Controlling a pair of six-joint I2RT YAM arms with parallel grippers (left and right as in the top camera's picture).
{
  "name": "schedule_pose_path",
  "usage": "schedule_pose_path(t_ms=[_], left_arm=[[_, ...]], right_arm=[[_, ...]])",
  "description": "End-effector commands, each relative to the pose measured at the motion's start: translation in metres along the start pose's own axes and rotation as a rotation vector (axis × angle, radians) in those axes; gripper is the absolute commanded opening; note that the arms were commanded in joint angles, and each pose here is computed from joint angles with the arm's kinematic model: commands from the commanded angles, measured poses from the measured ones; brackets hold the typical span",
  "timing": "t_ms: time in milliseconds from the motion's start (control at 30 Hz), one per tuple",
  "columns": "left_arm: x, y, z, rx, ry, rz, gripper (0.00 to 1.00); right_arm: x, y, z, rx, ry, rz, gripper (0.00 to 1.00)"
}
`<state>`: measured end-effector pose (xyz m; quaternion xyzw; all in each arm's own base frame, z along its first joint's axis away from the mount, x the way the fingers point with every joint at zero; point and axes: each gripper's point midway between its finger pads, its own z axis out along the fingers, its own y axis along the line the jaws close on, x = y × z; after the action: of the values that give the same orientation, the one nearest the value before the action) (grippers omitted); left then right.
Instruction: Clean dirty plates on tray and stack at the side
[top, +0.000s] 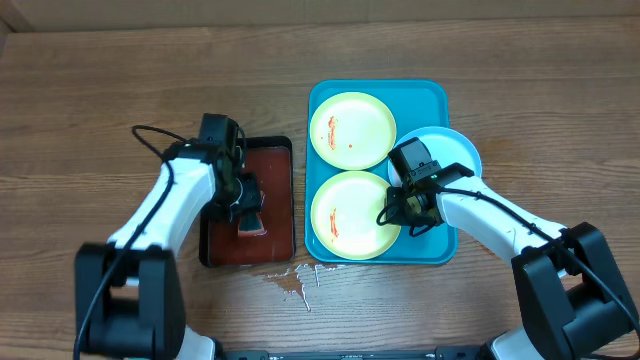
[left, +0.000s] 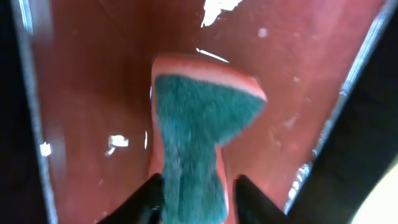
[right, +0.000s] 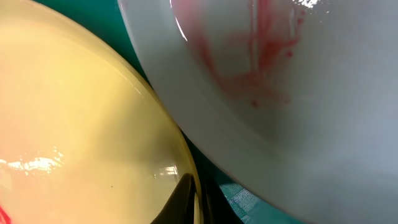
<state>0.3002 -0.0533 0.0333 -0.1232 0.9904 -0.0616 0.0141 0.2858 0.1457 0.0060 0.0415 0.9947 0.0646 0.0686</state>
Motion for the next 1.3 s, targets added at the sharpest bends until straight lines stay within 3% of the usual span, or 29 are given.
schedule_pose_path(t_ms=[0, 267, 300, 400, 800, 967, 1267], left_arm=[[0.004, -0.002, 0.016, -0.007, 0.039, 0.009, 0.3], [0.002, 0.01, 0.041, -0.122, 0.053, 0.069, 0.3], [0.004, 0.01, 0.044, -0.128, 0.063, 0.078, 0.27], [0.009, 0.009, 0.05, -0.135, 0.089, 0.091, 0.04], [-0.024, -0.013, 0.002, -0.105, 0.02, 0.099, 0.04], [-0.018, -0.016, 0.014, -0.104, 0.022, 0.115, 0.04], [0.0, -0.019, 0.044, -0.092, 0.016, 0.129, 0.04]], right_arm=[[0.002, -0.009, 0.005, 0.036, 0.009, 0.008, 0.04], [0.002, -0.009, 0.005, 0.036, 0.01, 0.008, 0.04], [0.003, -0.009, 0.005, 0.036, 0.011, 0.008, 0.04], [0.003, -0.009, 0.005, 0.037, 0.012, 0.008, 0.05], [0.003, -0.009, 0.005, 0.038, 0.013, 0.009, 0.09], [0.004, -0.01, 0.005, 0.04, 0.017, 0.009, 0.23], [0.006, -0.011, 0.005, 0.043, 0.023, 0.009, 0.23]])
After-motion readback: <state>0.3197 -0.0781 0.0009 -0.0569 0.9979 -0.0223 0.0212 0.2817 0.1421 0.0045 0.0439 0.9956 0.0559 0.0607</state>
